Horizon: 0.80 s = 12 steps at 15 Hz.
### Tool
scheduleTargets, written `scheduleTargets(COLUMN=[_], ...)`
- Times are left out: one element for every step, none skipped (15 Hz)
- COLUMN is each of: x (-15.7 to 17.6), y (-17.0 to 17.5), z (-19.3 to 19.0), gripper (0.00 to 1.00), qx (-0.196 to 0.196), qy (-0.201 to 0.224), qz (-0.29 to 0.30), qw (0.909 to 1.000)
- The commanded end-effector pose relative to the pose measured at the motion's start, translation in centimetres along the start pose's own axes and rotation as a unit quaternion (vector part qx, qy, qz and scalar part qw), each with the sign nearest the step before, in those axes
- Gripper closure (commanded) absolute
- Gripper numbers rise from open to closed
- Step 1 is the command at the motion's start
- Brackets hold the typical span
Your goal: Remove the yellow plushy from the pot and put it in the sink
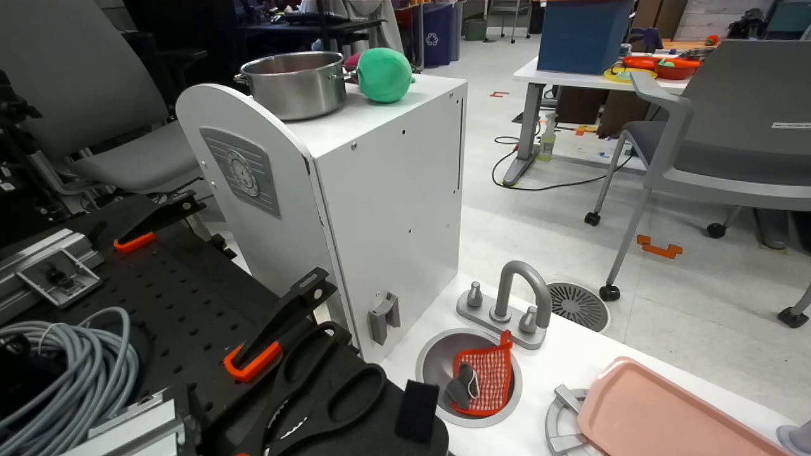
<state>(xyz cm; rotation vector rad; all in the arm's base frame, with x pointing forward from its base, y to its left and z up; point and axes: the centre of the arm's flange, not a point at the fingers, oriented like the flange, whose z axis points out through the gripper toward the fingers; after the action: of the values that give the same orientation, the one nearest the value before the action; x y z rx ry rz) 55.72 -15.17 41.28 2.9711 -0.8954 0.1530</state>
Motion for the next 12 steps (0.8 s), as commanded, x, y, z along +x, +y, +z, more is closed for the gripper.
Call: scheduleTargets(x=[-0.14, -0.15, -0.14, -0.13, -0.13, -0.13, -0.15, -0.17, -0.19, -0.20, -0.22, -0.23], y=[0.04, 0.05, 0.08, 0.11, 0.14, 0.13, 0.12, 0.10, 0.08, 0.07, 0.06, 0.06], z=[-0.95, -0.98, -1.01, -1.03, -1.04, -1.05, -1.08, -1.10, -1.13, -1.15, -1.18, -1.20], gripper=[0.00, 0.00, 0.00, 0.00, 0.00, 0.00, 0.00, 0.00, 0.00, 0.00, 0.00, 0.00], qx=[0.009, 0.010, 0.010, 0.010, 0.011, 0.011, 0.011, 0.011, 0.012, 0.012, 0.013, 0.013], qy=[-0.002, -0.002, -0.002, -0.002, -0.003, -0.002, -0.002, -0.002, -0.002, -0.002, -0.002, -0.001], qz=[-0.004, -0.004, -0.004, -0.003, -0.003, -0.003, -0.003, -0.003, -0.004, -0.004, -0.004, -0.004], qw=[0.9999, 0.9999, 0.9999, 0.9999, 0.9999, 0.9999, 0.9999, 0.9999, 0.9999, 0.9999, 0.9999, 0.9999])
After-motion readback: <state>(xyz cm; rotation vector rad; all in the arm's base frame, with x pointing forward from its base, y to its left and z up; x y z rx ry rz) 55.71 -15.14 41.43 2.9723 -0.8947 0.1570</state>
